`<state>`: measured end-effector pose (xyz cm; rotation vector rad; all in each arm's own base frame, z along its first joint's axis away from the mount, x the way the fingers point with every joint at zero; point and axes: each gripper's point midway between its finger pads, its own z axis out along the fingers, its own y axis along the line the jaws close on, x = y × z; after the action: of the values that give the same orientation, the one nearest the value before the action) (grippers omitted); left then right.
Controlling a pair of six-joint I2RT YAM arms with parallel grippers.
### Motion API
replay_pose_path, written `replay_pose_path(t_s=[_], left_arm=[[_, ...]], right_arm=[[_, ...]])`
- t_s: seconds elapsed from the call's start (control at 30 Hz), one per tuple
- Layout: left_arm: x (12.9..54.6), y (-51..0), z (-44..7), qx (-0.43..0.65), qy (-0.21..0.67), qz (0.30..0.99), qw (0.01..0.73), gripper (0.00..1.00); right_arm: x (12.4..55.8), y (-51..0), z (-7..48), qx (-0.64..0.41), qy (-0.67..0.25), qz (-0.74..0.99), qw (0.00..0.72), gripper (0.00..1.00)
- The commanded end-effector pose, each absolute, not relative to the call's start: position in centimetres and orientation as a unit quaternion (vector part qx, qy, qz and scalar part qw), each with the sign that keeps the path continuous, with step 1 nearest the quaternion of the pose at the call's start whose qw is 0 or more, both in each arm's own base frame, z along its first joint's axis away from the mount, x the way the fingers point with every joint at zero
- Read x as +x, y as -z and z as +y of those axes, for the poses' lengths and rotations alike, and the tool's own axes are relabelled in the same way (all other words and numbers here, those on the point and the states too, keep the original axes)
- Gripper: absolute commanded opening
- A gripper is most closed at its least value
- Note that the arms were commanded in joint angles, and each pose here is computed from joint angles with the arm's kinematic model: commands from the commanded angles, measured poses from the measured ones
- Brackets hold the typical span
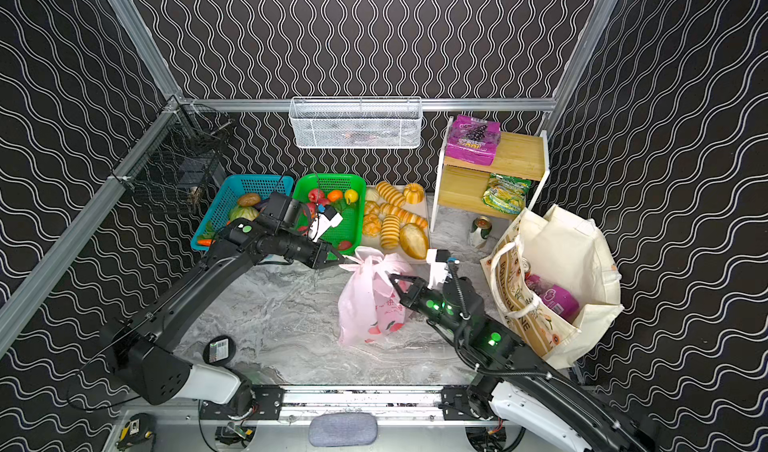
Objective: Place the mixed food into the grocery bags and tie them
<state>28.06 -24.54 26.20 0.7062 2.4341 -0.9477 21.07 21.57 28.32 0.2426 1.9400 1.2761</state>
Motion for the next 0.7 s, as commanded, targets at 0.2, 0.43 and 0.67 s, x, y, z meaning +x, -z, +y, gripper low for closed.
replay_pose_path(t_s=[0.2, 0.43, 0.67], left_arm=[[29.8, -24.7, -18.5, 0.161, 0.245, 0.923, 0.25, 0.0], [28.9, -19.3, -13.2, 0.078, 0.169, 0.96, 0.21, 0.0], [27.7, -14.9, -7.9, -0.011, 0.126, 0.978, 0.168, 0.0]], right_arm=[[22.8, -25.9, 8.7, 0.178, -0.148, 0.823, 0.519, 0.0], [24.1, -23.5, 6.8, 0.22, -0.036, 0.835, 0.503, 0.0], [24.8, -20.8, 3.1, 0.288, 0.015, 0.834, 0.47, 0.0]])
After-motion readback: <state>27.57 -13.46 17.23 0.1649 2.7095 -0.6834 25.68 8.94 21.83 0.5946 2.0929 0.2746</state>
